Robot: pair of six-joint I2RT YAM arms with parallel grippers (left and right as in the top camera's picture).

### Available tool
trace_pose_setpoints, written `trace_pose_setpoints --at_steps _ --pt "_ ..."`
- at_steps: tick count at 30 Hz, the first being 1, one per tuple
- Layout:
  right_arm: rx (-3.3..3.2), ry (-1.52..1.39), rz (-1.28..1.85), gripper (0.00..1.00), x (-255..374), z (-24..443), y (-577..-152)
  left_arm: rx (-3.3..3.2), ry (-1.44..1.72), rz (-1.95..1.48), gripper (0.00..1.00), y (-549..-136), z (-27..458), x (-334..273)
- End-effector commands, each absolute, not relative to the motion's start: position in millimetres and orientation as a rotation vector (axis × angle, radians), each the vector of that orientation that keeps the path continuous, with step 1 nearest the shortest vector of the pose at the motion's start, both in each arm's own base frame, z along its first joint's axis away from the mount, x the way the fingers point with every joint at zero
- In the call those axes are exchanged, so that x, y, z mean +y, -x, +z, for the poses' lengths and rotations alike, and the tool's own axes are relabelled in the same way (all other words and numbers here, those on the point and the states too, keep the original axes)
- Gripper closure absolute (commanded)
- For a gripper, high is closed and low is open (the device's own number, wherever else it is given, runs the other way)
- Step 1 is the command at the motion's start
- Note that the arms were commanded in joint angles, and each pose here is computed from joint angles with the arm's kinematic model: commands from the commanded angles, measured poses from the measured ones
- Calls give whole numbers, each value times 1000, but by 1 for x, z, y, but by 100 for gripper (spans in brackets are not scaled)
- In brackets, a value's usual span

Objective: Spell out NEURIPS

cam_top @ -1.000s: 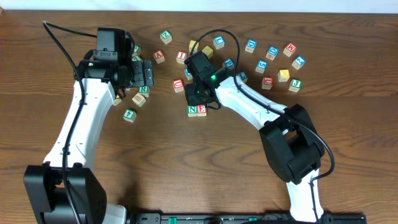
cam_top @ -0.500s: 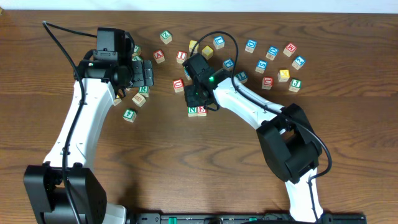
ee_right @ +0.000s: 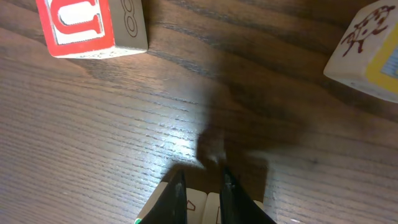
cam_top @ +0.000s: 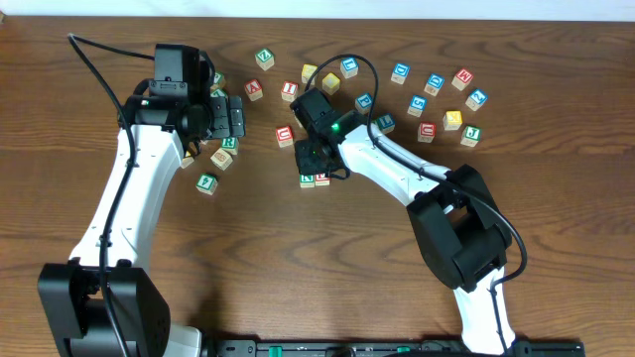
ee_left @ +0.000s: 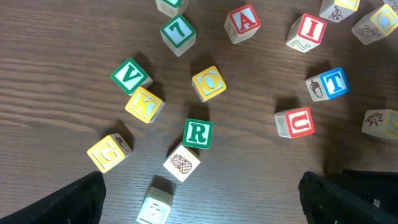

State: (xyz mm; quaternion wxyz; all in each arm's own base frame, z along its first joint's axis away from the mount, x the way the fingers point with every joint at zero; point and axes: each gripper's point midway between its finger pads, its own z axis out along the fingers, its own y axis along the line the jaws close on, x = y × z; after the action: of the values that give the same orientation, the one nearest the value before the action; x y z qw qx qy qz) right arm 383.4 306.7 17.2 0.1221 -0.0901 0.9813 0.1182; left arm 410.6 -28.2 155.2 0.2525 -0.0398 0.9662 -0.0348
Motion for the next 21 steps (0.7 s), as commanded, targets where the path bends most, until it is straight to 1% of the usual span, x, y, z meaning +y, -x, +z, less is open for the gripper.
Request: trace_pose_setpoints --at_steps 1,13,21 --pt "2877 240 339 87 309 14 -382 2614 120 -86 2 -416 160 -26" --pt "2901 245 357 88 310 13 -377 2614 120 -86 3 -416 160 -26" --pt "2892 243 369 87 310 14 -380 2614 120 -85 2 -416 160 -26"
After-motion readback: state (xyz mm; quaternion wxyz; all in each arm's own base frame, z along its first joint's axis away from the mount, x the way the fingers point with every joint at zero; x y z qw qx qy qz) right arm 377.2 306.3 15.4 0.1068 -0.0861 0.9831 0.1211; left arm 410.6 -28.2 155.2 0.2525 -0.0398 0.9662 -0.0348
